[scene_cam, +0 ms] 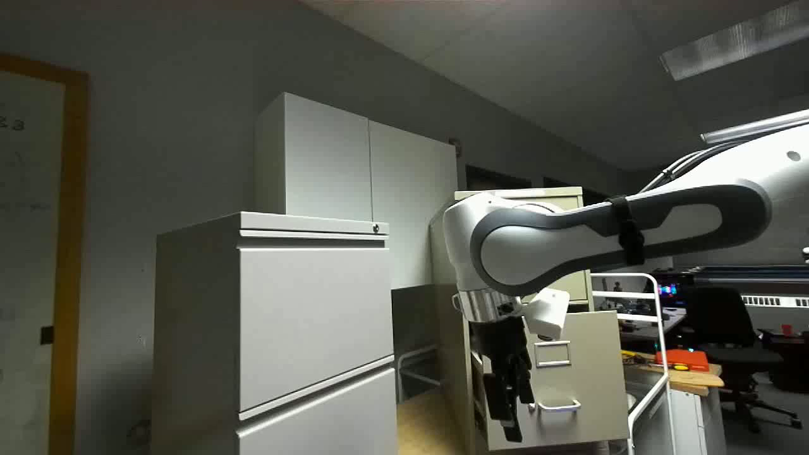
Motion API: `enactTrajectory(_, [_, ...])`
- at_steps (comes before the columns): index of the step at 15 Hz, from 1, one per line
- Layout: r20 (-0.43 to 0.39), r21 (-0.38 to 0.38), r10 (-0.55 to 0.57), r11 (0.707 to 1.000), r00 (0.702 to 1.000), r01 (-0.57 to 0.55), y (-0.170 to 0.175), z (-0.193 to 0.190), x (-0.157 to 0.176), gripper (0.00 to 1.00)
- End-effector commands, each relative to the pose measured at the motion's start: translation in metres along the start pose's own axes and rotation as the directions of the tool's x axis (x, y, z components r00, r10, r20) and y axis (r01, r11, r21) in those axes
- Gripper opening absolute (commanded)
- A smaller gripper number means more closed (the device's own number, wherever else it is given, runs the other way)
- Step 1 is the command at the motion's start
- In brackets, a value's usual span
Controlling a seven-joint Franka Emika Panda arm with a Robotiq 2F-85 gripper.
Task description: Close the bottom drawer of the file cabinet
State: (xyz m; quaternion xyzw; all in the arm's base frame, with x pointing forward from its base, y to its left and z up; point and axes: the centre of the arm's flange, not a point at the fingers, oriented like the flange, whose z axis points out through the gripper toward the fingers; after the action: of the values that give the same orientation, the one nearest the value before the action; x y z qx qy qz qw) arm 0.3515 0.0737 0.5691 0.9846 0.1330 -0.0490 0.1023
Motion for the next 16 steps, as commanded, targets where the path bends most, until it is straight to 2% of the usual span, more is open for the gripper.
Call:
enactTrajectory(1, [-0.002, 0.000, 0.000, 1.000, 1.000, 0.000, 0.000, 0.000, 0.000, 1.00])
enactTrajectory(7, [-0.006, -0.001, 0.001, 1.000, 1.000, -0.001, 0.000, -0.002, 0.000, 1.00])
enactTrajectory(10, [-0.015, -0.026, 0.099, 0.995, 0.995, -0.100, 0.010, 0.003, 0.010, 1.00])
enactTrajectory(11, [-0.019, -0.032, 0.152, 0.988, 0.988, -0.153, 0.017, 0.005, 0.014, 0.75])
enactTrajectory(12, [-0.026, -0.040, 0.216, 0.975, 0.976, -0.217, 0.027, 0.008, 0.020, 0.75])
enactTrajectory(13, [-0.033, -0.050, 0.273, 0.960, 0.961, -0.274, 0.036, 0.012, 0.025, 0.69])
enactTrajectory(16, [-0.069, -0.065, 0.426, 0.901, 0.902, -0.430, 0.073, 0.027, 0.038, 0.45])
